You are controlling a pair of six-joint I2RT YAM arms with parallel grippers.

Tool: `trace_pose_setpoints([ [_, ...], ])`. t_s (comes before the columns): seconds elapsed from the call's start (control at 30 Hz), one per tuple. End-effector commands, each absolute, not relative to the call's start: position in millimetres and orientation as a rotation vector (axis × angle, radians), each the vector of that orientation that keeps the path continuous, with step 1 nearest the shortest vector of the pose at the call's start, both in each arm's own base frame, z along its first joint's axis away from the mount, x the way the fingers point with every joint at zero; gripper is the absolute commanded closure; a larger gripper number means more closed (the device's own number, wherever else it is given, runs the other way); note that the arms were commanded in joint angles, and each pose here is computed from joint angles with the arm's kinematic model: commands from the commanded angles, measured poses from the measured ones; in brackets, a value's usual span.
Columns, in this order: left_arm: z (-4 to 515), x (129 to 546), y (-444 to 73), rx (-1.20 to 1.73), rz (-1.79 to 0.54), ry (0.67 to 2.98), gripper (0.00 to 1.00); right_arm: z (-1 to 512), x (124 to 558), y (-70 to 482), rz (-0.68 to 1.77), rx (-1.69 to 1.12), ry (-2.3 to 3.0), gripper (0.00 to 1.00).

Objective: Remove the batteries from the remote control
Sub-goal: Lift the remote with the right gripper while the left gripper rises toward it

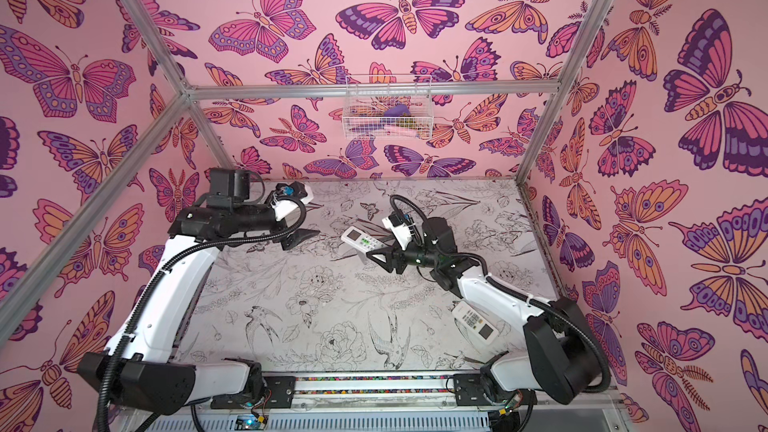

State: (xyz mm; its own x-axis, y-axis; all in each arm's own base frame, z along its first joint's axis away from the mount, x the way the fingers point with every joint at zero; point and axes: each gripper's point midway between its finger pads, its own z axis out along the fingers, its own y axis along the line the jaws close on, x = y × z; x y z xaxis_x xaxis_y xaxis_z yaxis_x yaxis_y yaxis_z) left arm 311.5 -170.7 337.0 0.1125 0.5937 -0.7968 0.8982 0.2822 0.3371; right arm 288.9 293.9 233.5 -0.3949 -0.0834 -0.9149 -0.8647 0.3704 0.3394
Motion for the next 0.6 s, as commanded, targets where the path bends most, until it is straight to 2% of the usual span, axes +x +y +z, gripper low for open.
trace_pose_setpoints([
  [0.0, 362, 280, -195, 1.636, -0.428, 1.165, 0.01, 253, 281, 277, 1.215, -0.829, 1.705, 0.69],
  [0.2, 357, 270, -204, 1.785, -0.318, 0.797, 0.01, 260, 276, 258, 1.218, -0.837, 1.722, 0.69],
  [0.57, 307, 256, -201, 1.879, -0.304, 0.675, 0.01, 265, 259, 265, 1.344, -0.930, 1.707, 0.70],
])
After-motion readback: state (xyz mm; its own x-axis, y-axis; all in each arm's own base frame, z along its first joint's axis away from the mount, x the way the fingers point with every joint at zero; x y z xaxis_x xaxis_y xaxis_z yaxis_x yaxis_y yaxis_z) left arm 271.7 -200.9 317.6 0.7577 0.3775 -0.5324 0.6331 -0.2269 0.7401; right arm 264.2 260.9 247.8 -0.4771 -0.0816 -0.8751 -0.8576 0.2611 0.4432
